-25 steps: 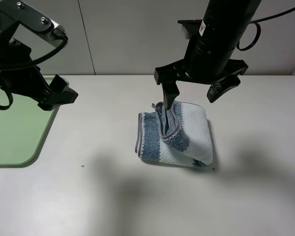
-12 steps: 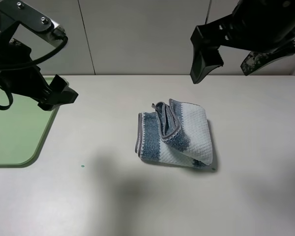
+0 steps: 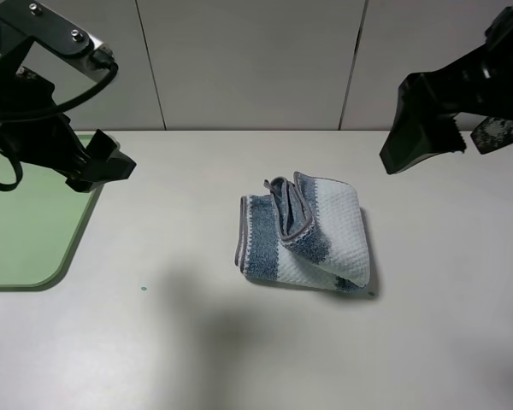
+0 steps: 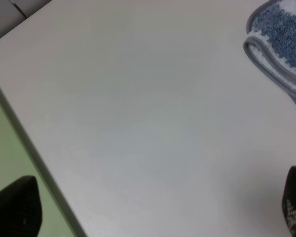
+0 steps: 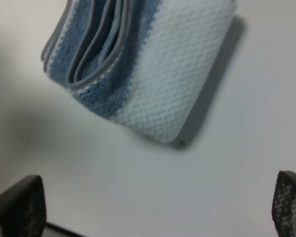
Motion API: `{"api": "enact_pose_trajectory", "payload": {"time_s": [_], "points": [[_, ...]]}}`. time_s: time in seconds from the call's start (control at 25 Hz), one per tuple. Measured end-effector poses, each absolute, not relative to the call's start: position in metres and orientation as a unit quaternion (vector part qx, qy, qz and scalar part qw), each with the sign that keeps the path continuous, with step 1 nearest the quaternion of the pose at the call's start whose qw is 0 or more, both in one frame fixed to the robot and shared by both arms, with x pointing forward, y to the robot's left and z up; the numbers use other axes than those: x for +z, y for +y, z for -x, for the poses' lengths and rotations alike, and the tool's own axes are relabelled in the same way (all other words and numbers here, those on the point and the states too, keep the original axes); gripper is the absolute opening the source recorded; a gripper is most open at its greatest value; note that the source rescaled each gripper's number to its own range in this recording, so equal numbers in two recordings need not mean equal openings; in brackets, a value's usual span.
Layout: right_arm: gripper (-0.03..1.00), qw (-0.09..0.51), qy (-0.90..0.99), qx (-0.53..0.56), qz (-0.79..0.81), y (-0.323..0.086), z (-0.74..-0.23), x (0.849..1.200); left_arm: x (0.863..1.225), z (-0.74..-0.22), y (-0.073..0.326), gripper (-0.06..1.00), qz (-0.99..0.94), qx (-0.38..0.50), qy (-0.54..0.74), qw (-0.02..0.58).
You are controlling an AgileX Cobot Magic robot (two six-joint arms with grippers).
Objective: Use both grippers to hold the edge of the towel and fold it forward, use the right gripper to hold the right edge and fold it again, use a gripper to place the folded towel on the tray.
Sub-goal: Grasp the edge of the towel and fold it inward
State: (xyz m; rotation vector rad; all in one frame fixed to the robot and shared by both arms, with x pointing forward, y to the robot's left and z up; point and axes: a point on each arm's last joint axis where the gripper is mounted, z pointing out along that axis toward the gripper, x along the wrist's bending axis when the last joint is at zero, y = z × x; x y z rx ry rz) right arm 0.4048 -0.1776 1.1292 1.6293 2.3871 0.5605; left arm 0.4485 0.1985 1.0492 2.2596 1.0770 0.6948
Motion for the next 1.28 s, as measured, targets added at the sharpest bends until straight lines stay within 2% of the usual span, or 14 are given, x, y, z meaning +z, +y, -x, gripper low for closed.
{"api": "enact_pose_trajectory", "payload": {"time_s": [0.36,0.6,0.92,1.12,1.28], "points": [[1.00,0.154,0.827,0.219,-0.494,-0.199,-0.387,1.149,1.049,-0.449,0.199,0.98,-0.838,0.258,0.399,0.269],[1.00,0.154,0.802,0.249,-0.521,-0.227,-0.379,1.157,1.049,-0.449,0.199,0.98,-0.838,0.258,0.399,0.269],[1.00,0.173,0.762,0.269,-0.563,-0.265,-0.351,1.107,1.049,-0.449,0.198,0.98,-0.838,0.258,0.399,0.269],[1.00,0.192,0.738,0.288,-0.579,-0.275,-0.325,1.069,1.049,-0.449,0.198,0.98,-0.838,0.258,0.399,0.269],[1.00,0.210,0.728,0.295,-0.583,-0.280,-0.309,1.052,1.049,-0.449,0.198,0.98,-0.838,0.258,0.399,0.269]]}}
